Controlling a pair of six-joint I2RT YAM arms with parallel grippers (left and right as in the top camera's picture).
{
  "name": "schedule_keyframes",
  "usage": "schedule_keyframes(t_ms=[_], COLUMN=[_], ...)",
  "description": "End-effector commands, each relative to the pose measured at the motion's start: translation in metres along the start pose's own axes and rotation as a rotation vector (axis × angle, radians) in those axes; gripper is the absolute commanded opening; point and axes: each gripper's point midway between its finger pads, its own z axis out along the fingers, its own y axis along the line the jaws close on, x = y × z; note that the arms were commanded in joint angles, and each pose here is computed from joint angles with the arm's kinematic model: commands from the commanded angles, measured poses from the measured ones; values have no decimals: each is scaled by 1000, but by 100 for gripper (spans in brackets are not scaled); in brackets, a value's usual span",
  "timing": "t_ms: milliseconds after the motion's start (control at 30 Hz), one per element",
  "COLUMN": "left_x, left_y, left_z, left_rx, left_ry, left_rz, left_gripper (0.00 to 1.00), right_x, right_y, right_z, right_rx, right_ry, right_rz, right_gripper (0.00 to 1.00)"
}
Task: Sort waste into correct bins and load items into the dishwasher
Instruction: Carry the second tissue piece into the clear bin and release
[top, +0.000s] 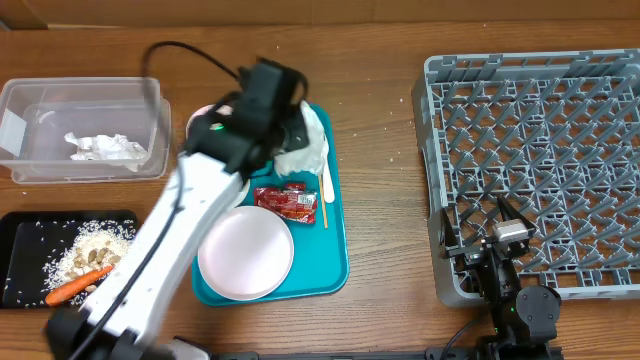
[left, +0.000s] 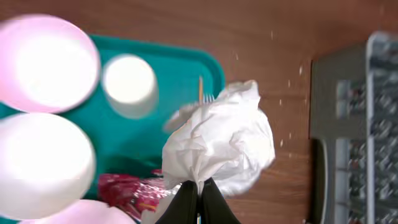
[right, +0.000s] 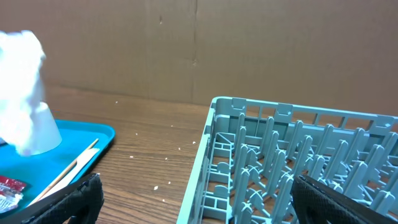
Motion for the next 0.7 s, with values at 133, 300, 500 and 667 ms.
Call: schedule_keyframes(t_ms=[133, 300, 500, 667], left_x=[-74, -120, -135, -126], left_y=[106, 213, 318, 359], left_z=[-44, -53, -39, -26], left_rx=[-132, -260, -393, -448], left_ry=[-203, -347, -402, -374], left_rz=[-238, -473, -634, -697], left_gripper=[4, 4, 4, 77], right_x=[2, 2, 2, 2], right_y=[-3, -3, -3, -3], right_z=[0, 0, 0, 0], right_rx=[13, 13, 13, 13], right_ry=[-1, -1, -1, -1], right_rz=[7, 7, 7, 7], right_gripper=[100, 100, 100, 100])
